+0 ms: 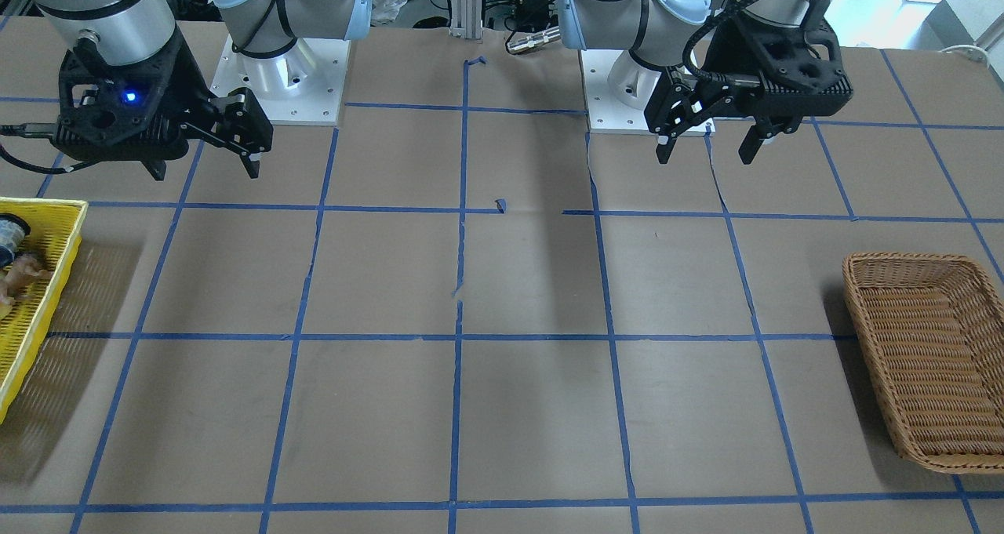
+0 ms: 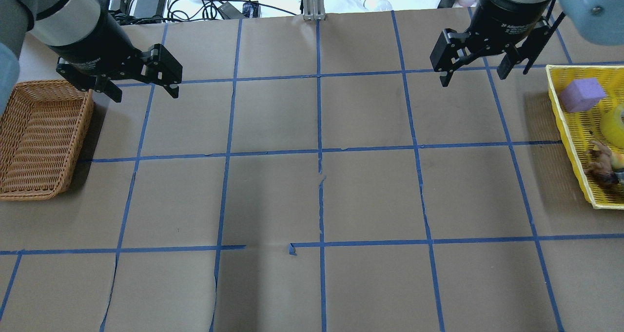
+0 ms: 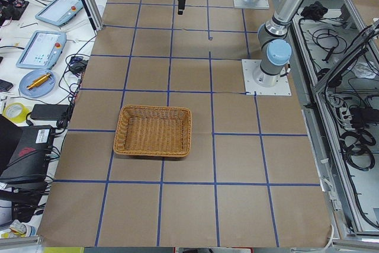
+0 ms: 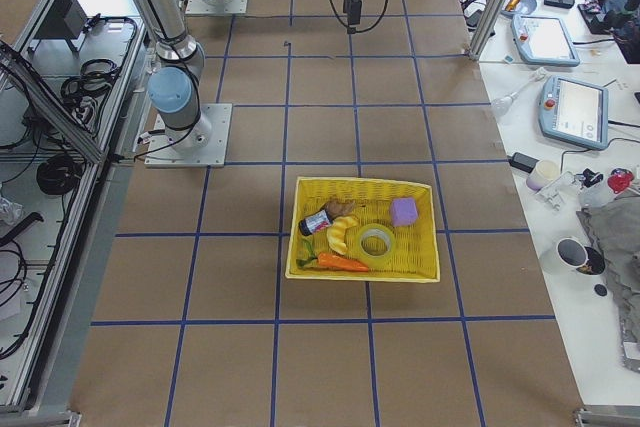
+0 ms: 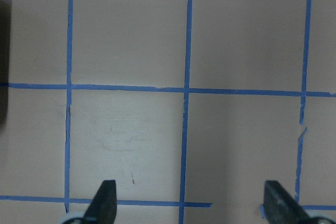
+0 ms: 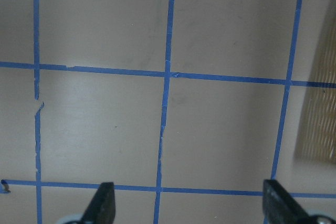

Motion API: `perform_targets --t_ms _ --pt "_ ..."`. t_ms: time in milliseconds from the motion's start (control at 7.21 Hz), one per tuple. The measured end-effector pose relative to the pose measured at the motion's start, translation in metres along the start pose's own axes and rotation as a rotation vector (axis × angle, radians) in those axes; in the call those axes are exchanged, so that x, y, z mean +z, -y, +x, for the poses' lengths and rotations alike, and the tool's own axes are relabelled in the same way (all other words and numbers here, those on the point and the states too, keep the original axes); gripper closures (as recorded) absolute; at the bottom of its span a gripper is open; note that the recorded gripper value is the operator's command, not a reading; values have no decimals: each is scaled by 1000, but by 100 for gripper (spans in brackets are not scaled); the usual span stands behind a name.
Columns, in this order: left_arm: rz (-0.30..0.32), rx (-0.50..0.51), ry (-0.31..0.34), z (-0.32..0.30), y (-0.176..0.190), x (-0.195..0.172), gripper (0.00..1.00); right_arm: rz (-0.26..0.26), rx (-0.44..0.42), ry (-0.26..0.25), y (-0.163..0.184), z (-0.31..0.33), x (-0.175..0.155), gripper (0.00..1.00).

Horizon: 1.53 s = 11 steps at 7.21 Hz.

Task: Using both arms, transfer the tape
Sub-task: 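Move the right gripper toward the yellow basket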

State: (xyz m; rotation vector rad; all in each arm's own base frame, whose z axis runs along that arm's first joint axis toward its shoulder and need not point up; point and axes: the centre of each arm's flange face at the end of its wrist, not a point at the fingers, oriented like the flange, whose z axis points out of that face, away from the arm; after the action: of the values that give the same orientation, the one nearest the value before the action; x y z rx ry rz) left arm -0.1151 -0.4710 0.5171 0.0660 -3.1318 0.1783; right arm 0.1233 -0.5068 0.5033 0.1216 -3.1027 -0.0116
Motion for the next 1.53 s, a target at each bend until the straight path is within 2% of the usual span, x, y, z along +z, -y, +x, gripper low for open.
perform_targets --t_ms 832,1526 --pt "0 1 2 0 0 0 0 -5 -2 -5 -3 -1 1 0" --pt "4 2 2 0 0 -2 0 -30 -3 -17 -5 0 4 0"
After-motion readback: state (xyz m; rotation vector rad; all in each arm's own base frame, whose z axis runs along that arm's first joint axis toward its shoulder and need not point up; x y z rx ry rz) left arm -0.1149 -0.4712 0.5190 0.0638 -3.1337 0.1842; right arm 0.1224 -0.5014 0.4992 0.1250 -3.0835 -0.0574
